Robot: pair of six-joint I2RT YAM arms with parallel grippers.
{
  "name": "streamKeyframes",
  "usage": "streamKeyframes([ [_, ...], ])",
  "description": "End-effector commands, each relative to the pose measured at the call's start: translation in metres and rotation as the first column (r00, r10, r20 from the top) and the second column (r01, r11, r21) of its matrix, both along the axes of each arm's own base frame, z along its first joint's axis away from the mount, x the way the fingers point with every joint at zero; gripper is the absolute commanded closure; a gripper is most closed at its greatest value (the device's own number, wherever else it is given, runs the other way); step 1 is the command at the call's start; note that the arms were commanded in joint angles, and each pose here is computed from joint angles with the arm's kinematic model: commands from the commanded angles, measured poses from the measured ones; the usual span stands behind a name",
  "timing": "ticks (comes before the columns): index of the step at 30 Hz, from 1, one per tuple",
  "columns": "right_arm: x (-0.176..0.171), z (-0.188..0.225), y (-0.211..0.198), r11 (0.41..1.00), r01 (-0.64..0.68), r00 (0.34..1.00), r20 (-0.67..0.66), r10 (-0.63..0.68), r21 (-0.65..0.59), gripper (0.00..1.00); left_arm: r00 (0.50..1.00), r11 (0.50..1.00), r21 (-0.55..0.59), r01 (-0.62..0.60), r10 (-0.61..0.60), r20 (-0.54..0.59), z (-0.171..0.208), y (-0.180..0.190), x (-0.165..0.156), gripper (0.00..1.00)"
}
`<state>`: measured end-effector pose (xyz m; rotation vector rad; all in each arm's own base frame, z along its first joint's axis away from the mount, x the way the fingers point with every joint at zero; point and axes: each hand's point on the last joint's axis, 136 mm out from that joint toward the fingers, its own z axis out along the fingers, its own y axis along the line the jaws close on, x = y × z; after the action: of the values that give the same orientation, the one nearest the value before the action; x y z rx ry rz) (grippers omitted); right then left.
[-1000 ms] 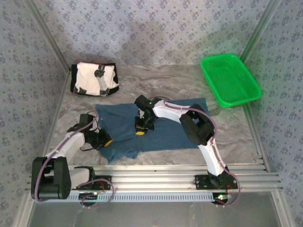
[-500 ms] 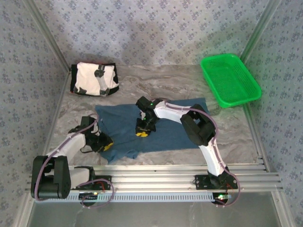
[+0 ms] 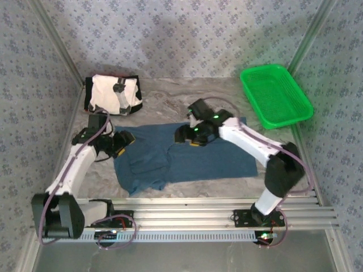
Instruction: Fold and stack the t-shirts
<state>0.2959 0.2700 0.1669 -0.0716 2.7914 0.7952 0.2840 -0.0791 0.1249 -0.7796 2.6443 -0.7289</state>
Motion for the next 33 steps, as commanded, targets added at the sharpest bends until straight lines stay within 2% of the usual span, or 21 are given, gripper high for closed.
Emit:
streamKeyframes([
  [1,0.014,-0.031,-0.074,0.987,0.108,0.994,-0.02,-0.111,-0.115,0.25,0.999,0.999,0.017,0.032,-0.031,-0.013,-0.014,-0.003,0.022,0.37],
  [3,0.023,-0.043,-0.102,0.982,0.157,0.987,-0.023,-0.16,-0.106,0.23,0.999,0.999,0.03,0.032,-0.031,-0.02,-0.025,-0.002,0.039,0.38],
  [8,0.051,-0.072,-0.142,0.961,0.266,0.964,0.0,-0.267,-0.078,0.2,0.997,0.997,0.067,0.044,-0.04,-0.072,-0.056,-0.002,0.067,0.4],
  [15,0.078,-0.123,-0.167,0.936,0.323,0.941,-0.062,-0.334,-0.139,0.21,0.986,0.993,0.092,0.068,-0.053,-0.156,-0.102,-0.008,0.097,0.43],
  [20,0.104,-0.142,-0.182,0.915,0.357,0.921,-0.094,-0.379,-0.188,0.22,0.98,0.987,0.138,0.081,-0.054,-0.19,-0.124,-0.004,0.118,0.44],
  [25,0.133,-0.151,-0.191,0.908,0.364,0.919,-0.081,-0.387,-0.207,0.22,0.985,0.982,0.163,0.098,-0.073,-0.154,-0.122,-0.004,0.15,0.45],
  [29,0.16,-0.152,-0.19,0.917,0.36,0.924,-0.073,-0.376,-0.172,0.23,0.988,0.976,0.186,0.116,-0.095,-0.118,-0.113,-0.004,0.179,0.44],
  [33,0.18,-0.126,-0.18,0.928,0.364,0.93,-0.028,-0.367,-0.085,0.23,0.993,0.977,0.176,0.121,-0.118,-0.027,-0.078,-0.01,0.209,0.43],
])
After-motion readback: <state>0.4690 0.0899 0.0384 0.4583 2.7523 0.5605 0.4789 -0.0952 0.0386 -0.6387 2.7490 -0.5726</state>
